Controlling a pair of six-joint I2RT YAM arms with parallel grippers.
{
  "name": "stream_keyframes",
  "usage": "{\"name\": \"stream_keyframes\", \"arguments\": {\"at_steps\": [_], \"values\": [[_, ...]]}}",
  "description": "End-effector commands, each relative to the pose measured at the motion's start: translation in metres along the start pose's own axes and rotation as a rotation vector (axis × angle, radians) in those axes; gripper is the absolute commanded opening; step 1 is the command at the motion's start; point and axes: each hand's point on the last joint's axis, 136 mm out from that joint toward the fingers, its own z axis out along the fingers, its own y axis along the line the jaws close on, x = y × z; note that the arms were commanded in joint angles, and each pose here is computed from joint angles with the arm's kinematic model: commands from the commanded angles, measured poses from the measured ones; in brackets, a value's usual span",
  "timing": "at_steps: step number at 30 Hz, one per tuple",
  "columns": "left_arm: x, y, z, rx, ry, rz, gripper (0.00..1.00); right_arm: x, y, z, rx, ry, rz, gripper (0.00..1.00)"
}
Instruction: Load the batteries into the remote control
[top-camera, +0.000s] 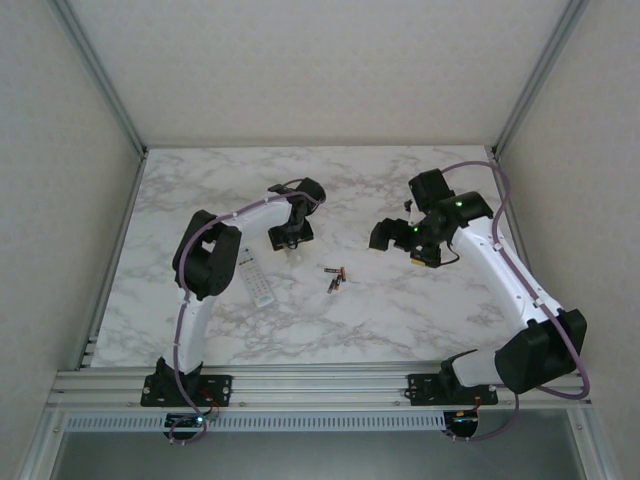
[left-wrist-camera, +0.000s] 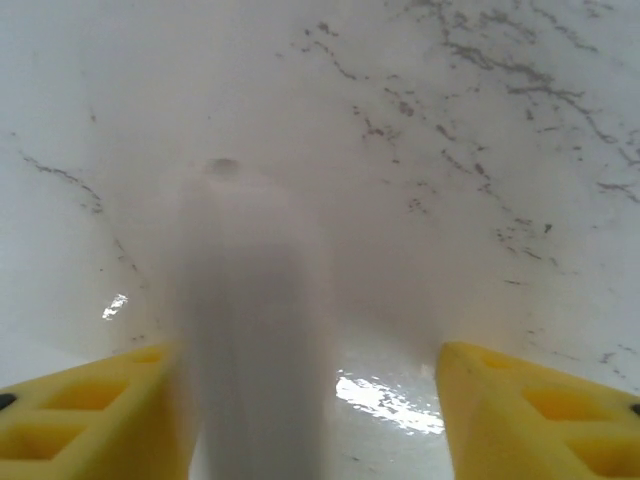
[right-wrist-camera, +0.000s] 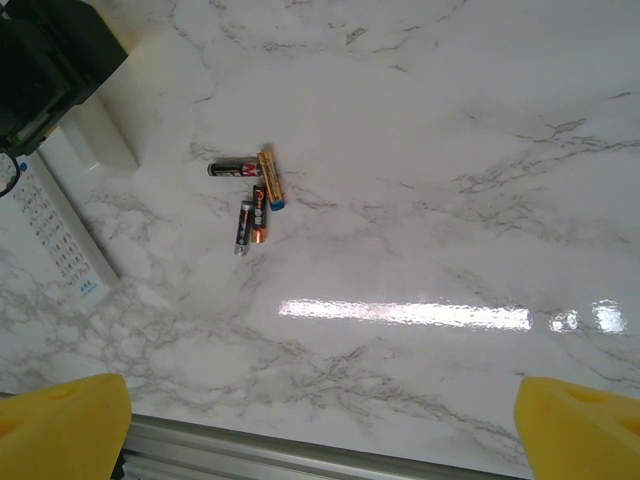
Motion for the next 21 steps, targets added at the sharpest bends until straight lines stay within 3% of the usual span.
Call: {"name": "stream_keyframes", "arguments": {"at_steps": [1,7,14,18,21], "values": [[0.008,0.011,0.008,-0.039,0.029,0.020,0.53,-0.004,0.005,-0.017,-0.009,-0.042,0.018,0.99],[0.002,0.010,-0.002,0.010,0.024,0.004,0.29,-0.014,0.015,-0.029,-0.040,-0.089,0.047,0.99],[-0.020,0.002,-0.040,0.118,-0.034,-0.032,0.13,-0.021,0.021,-0.038,-0.064,-0.122,0.066,0.99],[-0.043,-0.037,-0.102,0.384,-0.098,-0.071,0.06,-0.032,0.041,-0.047,-0.149,-0.150,0.083,0.99],[-0.071,-0.074,-0.182,0.675,-0.200,-0.113,0.07,-0.048,0.074,-0.064,-0.310,-0.185,0.123,0.99]]}}
